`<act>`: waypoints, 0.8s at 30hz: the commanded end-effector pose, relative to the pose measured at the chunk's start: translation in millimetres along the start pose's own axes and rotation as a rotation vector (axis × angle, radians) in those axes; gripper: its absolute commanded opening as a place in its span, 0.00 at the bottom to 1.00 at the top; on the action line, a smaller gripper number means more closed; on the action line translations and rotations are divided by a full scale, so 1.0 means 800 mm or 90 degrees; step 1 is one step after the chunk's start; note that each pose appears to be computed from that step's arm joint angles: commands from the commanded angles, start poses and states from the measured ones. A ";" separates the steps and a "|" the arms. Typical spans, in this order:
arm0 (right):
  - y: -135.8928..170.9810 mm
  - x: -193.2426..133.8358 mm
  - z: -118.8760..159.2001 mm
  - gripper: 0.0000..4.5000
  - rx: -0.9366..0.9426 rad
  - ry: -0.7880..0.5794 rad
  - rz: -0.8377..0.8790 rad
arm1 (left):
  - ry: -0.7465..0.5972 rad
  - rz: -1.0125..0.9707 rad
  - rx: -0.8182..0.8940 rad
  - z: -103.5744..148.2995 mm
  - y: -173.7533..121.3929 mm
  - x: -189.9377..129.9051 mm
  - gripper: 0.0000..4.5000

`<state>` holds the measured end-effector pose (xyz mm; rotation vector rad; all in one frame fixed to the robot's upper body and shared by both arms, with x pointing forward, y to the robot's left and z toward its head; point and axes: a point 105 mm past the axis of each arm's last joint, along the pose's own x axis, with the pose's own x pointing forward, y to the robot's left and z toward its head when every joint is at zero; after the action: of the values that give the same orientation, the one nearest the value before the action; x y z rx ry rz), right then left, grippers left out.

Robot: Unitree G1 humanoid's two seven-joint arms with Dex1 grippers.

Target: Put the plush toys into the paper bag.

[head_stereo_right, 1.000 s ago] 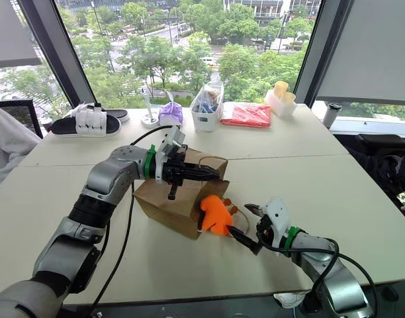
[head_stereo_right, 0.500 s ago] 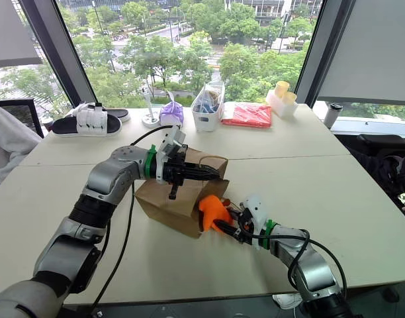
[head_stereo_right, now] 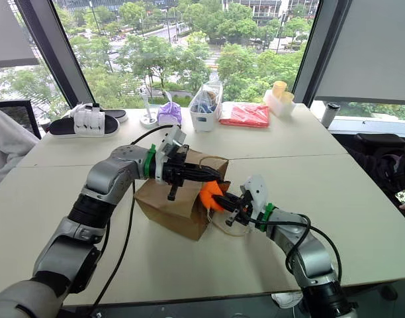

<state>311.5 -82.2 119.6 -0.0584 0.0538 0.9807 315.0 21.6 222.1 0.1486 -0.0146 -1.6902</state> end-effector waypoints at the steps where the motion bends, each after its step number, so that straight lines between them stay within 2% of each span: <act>1: 0.018 0.020 -0.001 0.00 -0.017 0.005 0.075 | -0.004 -0.014 0.033 0.016 -0.003 0.002 0.00; 4: 0.030 0.035 -0.011 0.00 -0.020 0.019 0.121 | -0.002 -0.012 0.034 0.016 -0.002 0.002 0.00; 10: 0.026 0.055 -0.023 0.00 -0.029 0.021 0.125 | 0.004 -0.008 0.034 0.011 -0.004 0.001 0.00; 13: 0.016 0.058 -0.023 0.22 -0.040 0.012 0.098 | 0.007 -0.002 0.033 0.009 -0.004 -0.001 0.00; 16: 0.012 0.051 -0.029 0.57 -0.058 0.023 0.082 | 0.008 0.006 0.032 0.007 -0.004 -0.003 0.00; 19: 0.006 0.043 -0.031 0.88 -0.073 0.025 0.050 | 0.007 0.009 0.031 0.006 -0.003 -0.003 0.00; 24: -0.007 0.019 -0.019 0.88 -0.071 -0.008 -0.021 | 0.006 0.011 0.031 0.006 -0.002 -0.003 0.00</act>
<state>322.1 -67.7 81.5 -0.1515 0.0677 0.9856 316.4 26.3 217.1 0.1623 -0.0006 -1.6620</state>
